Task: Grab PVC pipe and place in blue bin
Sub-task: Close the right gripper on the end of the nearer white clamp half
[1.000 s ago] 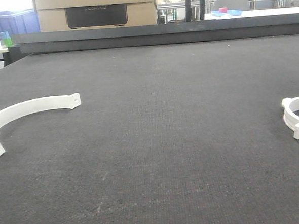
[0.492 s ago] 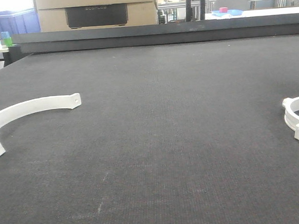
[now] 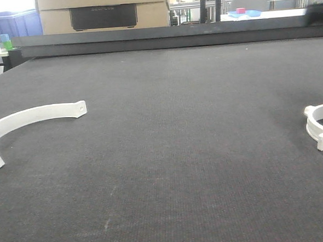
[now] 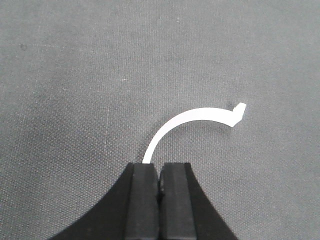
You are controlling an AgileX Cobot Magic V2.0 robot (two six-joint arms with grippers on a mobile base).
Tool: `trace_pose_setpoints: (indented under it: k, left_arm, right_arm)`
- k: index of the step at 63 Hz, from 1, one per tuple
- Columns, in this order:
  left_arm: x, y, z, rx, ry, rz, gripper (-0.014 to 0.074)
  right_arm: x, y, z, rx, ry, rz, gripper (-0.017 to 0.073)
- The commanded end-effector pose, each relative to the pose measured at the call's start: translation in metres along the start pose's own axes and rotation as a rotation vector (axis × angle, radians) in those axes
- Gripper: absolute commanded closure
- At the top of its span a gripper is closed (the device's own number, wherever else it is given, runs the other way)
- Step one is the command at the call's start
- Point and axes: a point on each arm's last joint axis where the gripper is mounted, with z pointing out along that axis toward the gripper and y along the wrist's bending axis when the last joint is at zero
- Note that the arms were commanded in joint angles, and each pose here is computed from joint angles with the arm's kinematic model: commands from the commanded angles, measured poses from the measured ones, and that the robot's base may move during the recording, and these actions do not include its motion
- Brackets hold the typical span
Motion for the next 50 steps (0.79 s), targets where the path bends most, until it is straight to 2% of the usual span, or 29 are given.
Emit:
trace_pose_setpoints:
  k: [1, 5, 10, 16, 22, 29, 33, 50]
  left_arm:
    - [-0.004, 0.001, -0.002, 0.003, -0.026, -0.012, 0.0704]
    - [-0.004, 0.001, -0.002, 0.003, -0.026, -0.012, 0.0704]
    - [-0.004, 0.001, -0.002, 0.003, -0.024, -0.012, 0.0704]
    - [-0.004, 0.001, -0.002, 0.003, -0.024, -0.012, 0.0704]
    - [-0.004, 0.001, -0.002, 0.003, -0.024, -0.012, 0.0704]
    - [-0.004, 0.001, -0.002, 0.003, -0.026, -0.012, 0.0704]
    - [-0.004, 0.001, -0.002, 0.003, -0.026, -0.012, 0.0704]
    - [-0.004, 0.001, -0.002, 0.003, -0.026, -0.012, 0.0704]
  right_arm:
    - [-0.008, 0.016, 0.005, -0.005, -0.010, -0.024, 0.0711]
    - [-0.013, 0.023, 0.008, -0.004, 0.005, -0.027, 0.0711]
    - [-0.018, 0.025, 0.015, 0.008, 0.049, 0.000, 0.0711]
    - [-0.019, 0.025, 0.022, 0.030, 0.091, -0.004, 0.0690]
    - [-0.019, 0.025, 0.028, 0.034, 0.112, -0.001, 0.0575]
    - [-0.019, 0.025, 0.033, 0.039, 0.124, 0.009, 0.0382]
    - [-0.018, 0.025, 0.035, 0.042, 0.131, 0.015, 0.0336]
    - [-0.015, 0.025, 0.065, 0.077, 0.222, 0.039, 0.0398]
